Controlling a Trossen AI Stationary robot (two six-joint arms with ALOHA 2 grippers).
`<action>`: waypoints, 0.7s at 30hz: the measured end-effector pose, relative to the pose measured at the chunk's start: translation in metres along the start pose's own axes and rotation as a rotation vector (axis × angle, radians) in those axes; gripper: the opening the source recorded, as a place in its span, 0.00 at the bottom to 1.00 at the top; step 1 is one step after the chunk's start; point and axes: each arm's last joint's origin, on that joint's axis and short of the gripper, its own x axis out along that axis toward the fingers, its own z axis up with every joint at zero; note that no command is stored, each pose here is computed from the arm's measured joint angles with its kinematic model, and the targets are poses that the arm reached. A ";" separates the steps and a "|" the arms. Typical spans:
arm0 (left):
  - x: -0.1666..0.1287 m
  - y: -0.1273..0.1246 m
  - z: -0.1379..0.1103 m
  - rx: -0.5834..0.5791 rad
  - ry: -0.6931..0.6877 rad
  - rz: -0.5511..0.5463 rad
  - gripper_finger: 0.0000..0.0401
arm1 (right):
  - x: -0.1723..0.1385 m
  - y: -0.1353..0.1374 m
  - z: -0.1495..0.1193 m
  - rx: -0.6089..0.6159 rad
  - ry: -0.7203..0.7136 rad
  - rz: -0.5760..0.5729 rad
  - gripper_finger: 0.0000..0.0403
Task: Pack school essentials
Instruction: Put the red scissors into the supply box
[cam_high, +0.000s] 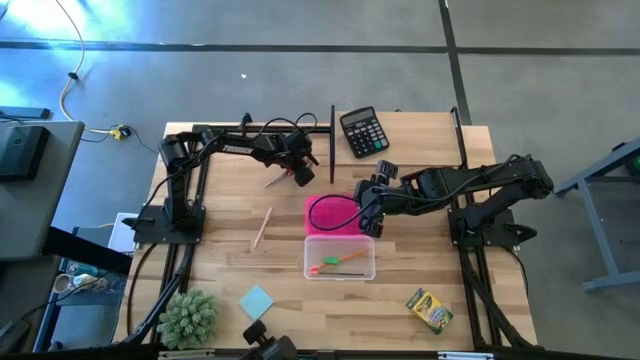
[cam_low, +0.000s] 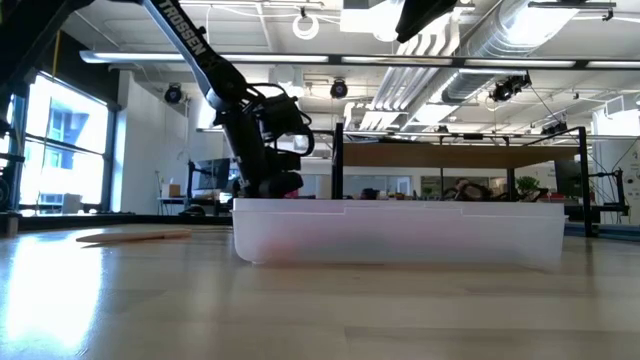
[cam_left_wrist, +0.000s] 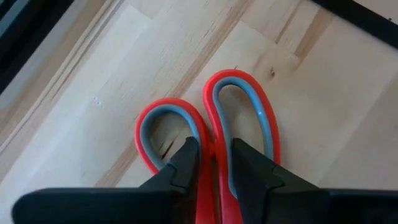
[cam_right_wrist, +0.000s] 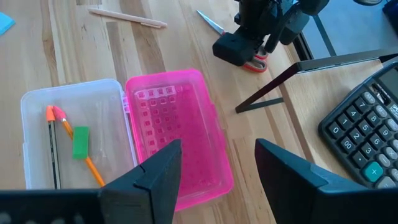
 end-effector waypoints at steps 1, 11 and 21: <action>-0.001 0.000 0.000 0.003 -0.004 -0.001 0.15 | 0.000 0.000 0.000 0.000 0.000 0.000 0.48; -0.037 -0.015 0.001 0.059 -0.020 -0.031 0.03 | 0.000 0.000 0.000 0.000 0.000 0.000 0.48; -0.049 -0.030 0.001 0.109 -0.035 -0.048 0.02 | 0.000 0.000 0.000 0.003 0.001 -0.001 0.48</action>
